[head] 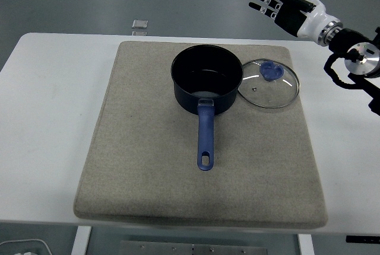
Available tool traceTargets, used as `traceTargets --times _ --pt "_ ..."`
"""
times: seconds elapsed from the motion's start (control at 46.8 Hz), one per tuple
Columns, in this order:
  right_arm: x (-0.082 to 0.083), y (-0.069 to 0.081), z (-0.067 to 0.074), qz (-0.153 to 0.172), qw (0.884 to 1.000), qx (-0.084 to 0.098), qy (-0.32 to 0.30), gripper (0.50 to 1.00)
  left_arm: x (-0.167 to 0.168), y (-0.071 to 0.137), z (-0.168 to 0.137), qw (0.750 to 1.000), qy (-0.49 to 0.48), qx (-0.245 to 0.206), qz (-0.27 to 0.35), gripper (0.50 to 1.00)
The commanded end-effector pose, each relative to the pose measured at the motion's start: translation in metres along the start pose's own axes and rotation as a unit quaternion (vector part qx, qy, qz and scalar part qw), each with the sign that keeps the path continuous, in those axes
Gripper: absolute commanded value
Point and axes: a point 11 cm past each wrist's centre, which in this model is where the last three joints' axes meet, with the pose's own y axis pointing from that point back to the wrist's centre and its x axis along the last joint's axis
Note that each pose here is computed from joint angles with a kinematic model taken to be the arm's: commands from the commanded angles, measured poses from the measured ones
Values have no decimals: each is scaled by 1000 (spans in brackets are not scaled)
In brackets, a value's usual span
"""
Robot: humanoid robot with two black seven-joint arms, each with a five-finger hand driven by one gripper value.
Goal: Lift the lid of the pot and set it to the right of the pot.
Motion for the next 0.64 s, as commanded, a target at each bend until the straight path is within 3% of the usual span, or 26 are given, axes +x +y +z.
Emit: traceTargets --times 0.0,0.235,0.62 --pt "3 1 3 2 1000 0 -5 897 0 0 0 1000 1 0 0 1000" --pt "9 5 6 7 1000 7 -16 901 0 0 0 1000 0 0 0 1000" --pt "10 5 13 9 1000 -2 0 905 0 0 0 1000 0 0 0 1000"
